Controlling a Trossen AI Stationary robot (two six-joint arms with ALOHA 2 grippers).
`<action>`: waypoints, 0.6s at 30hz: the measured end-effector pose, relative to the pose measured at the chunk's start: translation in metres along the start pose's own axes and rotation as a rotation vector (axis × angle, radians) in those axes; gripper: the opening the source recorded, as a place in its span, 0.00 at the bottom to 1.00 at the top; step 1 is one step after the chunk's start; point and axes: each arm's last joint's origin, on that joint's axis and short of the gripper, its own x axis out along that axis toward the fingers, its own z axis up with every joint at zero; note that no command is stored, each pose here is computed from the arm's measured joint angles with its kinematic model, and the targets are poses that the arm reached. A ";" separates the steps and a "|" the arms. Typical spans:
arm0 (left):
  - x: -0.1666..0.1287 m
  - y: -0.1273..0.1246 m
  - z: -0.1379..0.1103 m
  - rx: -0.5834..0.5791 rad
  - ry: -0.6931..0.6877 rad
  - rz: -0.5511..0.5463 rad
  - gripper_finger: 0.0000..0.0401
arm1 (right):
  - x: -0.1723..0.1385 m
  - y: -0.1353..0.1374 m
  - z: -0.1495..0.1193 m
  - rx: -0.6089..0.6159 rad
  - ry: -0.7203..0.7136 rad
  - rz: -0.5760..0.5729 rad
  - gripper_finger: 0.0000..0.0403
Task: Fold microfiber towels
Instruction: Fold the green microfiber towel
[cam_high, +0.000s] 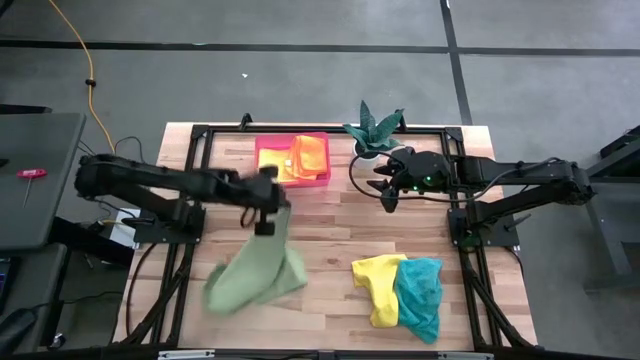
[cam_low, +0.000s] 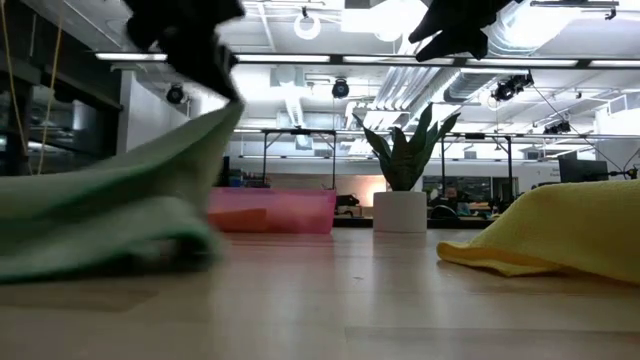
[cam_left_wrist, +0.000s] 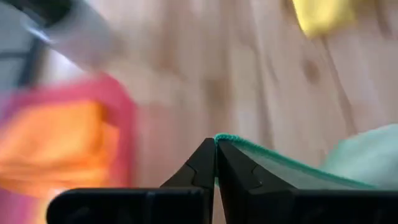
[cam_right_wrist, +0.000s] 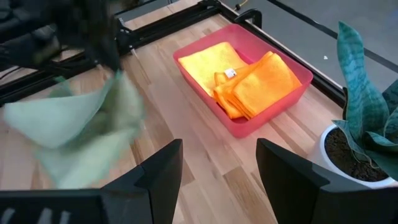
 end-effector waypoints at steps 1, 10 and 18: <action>-0.009 0.008 0.007 -0.006 -0.041 0.025 0.00 | 0.000 0.000 0.000 0.000 0.000 0.000 0.49; -0.065 0.047 0.051 -0.094 -0.265 0.166 0.00 | 0.000 0.001 0.000 0.034 0.011 0.031 0.49; -0.055 0.027 0.040 -0.131 -0.240 -0.037 0.00 | 0.027 0.011 -0.010 0.049 0.152 0.131 0.49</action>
